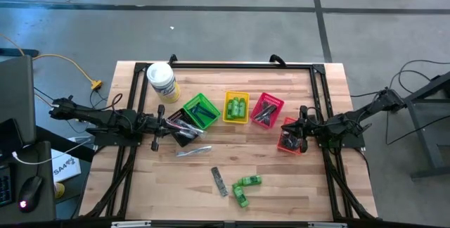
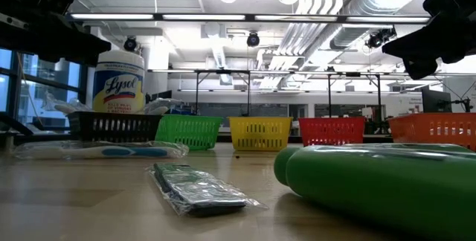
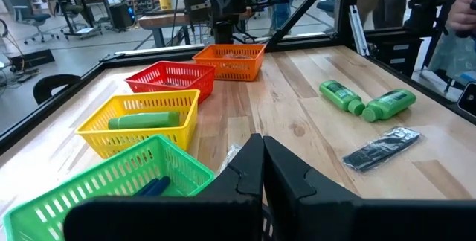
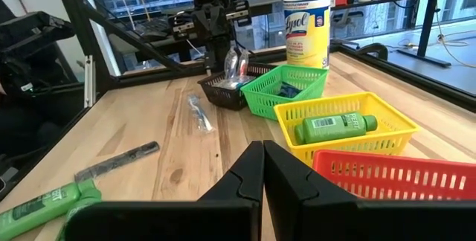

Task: Pick & Place Travel size toiletries
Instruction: Put the right green bottle shampoo into the yellow bin

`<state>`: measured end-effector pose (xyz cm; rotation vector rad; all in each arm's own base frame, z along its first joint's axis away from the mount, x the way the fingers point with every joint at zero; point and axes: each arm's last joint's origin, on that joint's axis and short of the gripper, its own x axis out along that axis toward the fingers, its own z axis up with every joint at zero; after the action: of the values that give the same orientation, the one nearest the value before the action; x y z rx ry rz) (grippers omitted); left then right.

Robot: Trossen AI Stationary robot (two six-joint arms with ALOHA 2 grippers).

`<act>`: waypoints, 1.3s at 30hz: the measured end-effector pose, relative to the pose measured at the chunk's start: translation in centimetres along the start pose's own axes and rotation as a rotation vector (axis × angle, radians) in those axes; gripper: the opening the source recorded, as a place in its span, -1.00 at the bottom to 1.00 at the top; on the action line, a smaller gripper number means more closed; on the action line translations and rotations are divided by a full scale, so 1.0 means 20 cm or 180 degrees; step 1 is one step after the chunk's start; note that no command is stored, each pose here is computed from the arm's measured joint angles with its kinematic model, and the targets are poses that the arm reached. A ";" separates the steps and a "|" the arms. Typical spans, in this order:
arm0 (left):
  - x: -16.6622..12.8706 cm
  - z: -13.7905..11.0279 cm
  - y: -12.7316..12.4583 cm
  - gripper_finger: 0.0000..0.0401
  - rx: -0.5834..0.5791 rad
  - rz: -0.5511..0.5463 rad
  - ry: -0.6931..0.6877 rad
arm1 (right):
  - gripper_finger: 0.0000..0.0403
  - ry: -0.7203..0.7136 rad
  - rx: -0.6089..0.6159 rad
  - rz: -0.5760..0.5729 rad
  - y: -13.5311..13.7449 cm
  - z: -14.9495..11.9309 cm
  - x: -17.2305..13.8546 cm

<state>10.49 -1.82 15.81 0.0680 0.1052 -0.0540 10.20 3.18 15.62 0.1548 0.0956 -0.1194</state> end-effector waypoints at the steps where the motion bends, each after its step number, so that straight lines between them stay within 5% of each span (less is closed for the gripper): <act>1: 0.00 0.00 0.00 -1.00 -0.0001 0.0000 0.0000 | -0.99 0.0000 0.0000 -0.0001 0.00 0.00 0.00; 39: 0.00 0.00 0.00 -1.00 0.0001 -0.0088 0.0015 | -0.99 0.0143 -0.0003 -0.0028 0.00 -0.02 0.01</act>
<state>10.48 -1.90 15.75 0.0669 0.1109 -0.0815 10.45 3.31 15.15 0.1561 0.1413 -0.1245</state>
